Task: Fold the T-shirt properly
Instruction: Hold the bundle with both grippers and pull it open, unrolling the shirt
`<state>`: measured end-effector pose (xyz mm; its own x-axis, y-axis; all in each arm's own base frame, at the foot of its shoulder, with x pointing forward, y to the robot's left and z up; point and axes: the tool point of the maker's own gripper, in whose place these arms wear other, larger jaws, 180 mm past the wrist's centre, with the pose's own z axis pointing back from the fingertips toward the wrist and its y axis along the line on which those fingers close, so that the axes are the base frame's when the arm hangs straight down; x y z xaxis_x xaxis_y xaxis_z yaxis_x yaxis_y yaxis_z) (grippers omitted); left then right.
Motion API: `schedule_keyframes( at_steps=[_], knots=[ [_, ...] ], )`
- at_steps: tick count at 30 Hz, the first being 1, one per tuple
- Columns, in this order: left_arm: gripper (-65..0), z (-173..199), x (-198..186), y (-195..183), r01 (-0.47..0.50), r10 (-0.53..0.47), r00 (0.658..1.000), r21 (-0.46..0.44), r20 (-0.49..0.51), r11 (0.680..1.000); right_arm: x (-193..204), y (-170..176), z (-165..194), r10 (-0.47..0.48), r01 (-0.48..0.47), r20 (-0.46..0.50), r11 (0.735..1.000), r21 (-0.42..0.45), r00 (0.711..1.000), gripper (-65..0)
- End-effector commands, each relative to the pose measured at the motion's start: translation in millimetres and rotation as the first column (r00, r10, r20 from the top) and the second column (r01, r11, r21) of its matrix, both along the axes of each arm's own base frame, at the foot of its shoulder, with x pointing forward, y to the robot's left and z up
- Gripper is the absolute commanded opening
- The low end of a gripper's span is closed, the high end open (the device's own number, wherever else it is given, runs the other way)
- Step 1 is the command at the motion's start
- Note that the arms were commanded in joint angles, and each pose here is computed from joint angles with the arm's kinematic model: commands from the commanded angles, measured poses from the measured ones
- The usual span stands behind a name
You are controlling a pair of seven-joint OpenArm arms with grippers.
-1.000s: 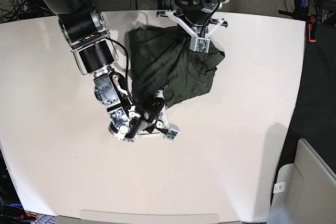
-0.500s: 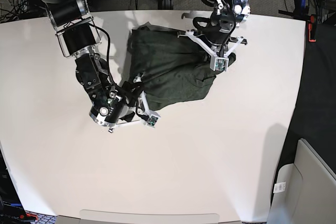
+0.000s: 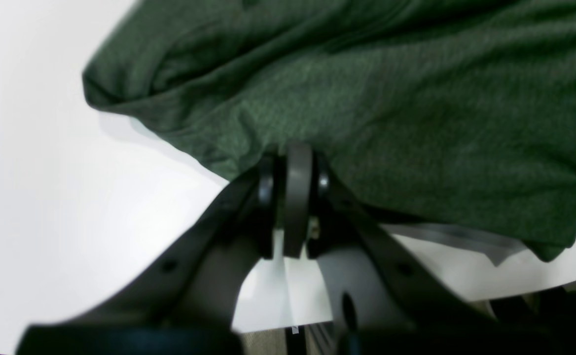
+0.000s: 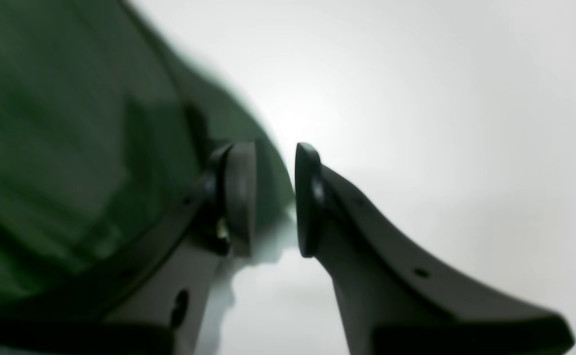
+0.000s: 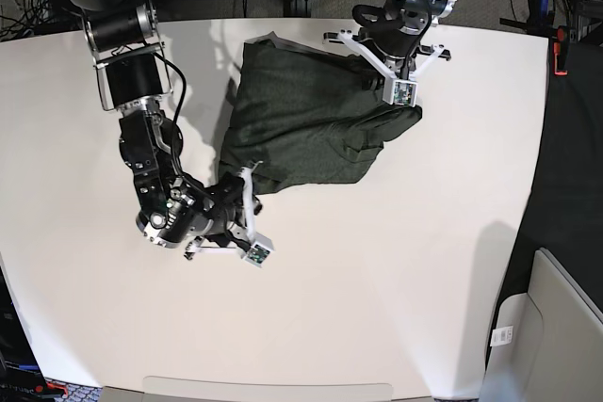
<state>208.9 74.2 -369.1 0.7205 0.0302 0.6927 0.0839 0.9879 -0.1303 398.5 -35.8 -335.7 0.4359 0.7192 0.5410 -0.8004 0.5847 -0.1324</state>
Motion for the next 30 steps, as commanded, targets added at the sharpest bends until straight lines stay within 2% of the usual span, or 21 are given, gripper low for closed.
schedule_keyframes(
  at_steps=[1, 9, 12, 15, 17, 22, 30],
  knots=[
    [-63.9, 5, -2, -3, 0.004, -0.004, 1.000, -0.007, 0.019, 1.000, 15, 9, 19, 0.007, -0.009, 0.052, 1.000, 0.023, 0.999, -52.7],
    [-63.9, 2, -18, -41, 0.101, -0.102, 0.995, -0.058, -0.010, 0.993, 22, 30, -13, 0.003, -0.001, 0.029, 0.996, -0.090, 1.000, -52.7],
    [-63.9, 0, -21, -43, 0.108, -0.109, 0.994, -0.061, -0.019, 0.992, 17, 29, -21, 0.001, -0.001, 0.001, 0.995, -0.098, 1.000, -52.7],
    [-63.9, -9, -27, -43, 0.114, -0.117, 0.990, -0.056, -0.073, 0.992, 10, 27, -31, 0.000, -0.003, -0.024, 0.994, -0.108, 1.000, -52.7],
    [-63.9, -13, -29, -44, 0.119, -0.124, 0.988, -0.052, -0.094, 0.991, 4, 22, -39, -0.007, 0.000, -0.053, 0.992, -0.129, 0.999, -52.7],
    [-63.9, -9, -16, -44, 0.123, -0.126, 0.989, -0.045, -0.072, 0.991, -16, 4, -56, -0.028, 0.006, -0.109, 0.982, -0.191, 0.994, -52.7],
    [-63.9, -23, 4, -40, 0.124, -0.125, 0.989, -0.013, -0.077, 0.992, -46, -34, -50, -0.049, 0.027, -0.068, 0.958, -0.284, 0.997, -52.7]
  ],
)
